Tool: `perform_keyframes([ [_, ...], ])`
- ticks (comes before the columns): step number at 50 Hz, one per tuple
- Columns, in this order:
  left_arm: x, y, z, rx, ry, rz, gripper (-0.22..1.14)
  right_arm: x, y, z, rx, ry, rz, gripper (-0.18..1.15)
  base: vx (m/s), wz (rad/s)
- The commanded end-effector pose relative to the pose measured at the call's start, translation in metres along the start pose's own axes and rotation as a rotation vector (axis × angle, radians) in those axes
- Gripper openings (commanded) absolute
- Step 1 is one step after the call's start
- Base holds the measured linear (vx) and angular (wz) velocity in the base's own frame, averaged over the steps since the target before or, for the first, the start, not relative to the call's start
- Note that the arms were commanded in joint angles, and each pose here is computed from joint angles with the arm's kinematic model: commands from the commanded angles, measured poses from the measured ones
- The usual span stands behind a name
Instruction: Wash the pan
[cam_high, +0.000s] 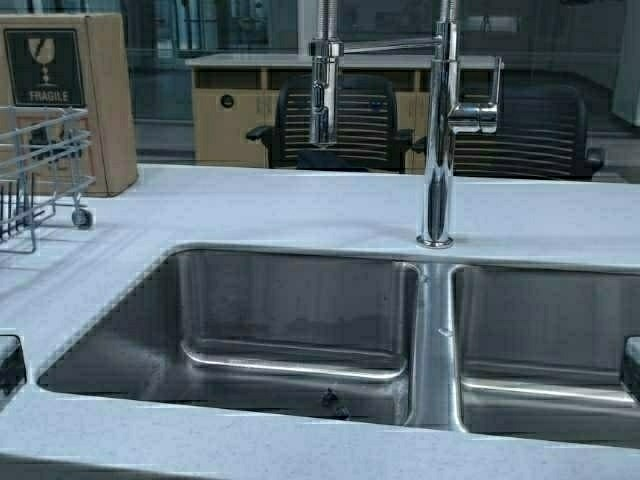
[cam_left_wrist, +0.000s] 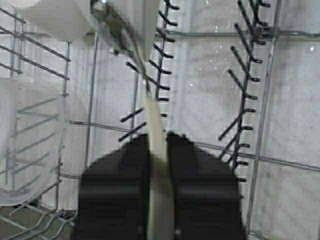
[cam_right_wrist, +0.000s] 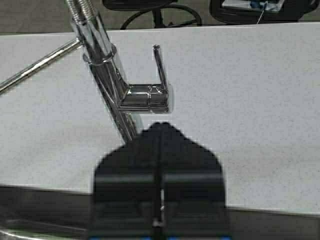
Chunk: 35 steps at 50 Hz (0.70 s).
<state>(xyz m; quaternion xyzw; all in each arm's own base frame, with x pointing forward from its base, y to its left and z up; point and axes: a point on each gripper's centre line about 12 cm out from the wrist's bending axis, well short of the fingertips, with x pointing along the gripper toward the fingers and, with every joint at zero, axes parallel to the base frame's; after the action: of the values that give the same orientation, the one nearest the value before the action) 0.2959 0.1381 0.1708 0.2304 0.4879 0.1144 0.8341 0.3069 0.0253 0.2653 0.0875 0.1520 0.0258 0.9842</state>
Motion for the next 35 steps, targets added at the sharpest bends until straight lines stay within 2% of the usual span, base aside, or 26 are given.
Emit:
perform_keyframes([
  [1,0.008,0.004,0.001,-0.013,0.003,-0.001,0.04,-0.002,0.003,0.012,-0.005,-0.039,0.009,0.05,0.00,0.00],
  [19,0.020,0.002,-0.002,-0.050,0.034,-0.016,0.04,-0.002,0.002,0.010,-0.005,-0.034,0.008,0.05,0.00,0.00],
  [23,0.022,0.003,-0.001,-0.069,0.035,-0.016,0.10,-0.002,0.002,0.010,-0.010,-0.033,0.008,0.05,0.00,0.00],
  [27,0.024,0.004,-0.001,-0.090,0.051,-0.014,0.27,-0.002,0.002,0.009,-0.014,-0.030,0.008,0.05,0.00,0.00],
  [35,0.029,0.009,0.003,-0.120,0.080,-0.005,0.86,-0.002,0.002,0.009,-0.017,-0.031,0.009,0.05,0.00,0.00],
])
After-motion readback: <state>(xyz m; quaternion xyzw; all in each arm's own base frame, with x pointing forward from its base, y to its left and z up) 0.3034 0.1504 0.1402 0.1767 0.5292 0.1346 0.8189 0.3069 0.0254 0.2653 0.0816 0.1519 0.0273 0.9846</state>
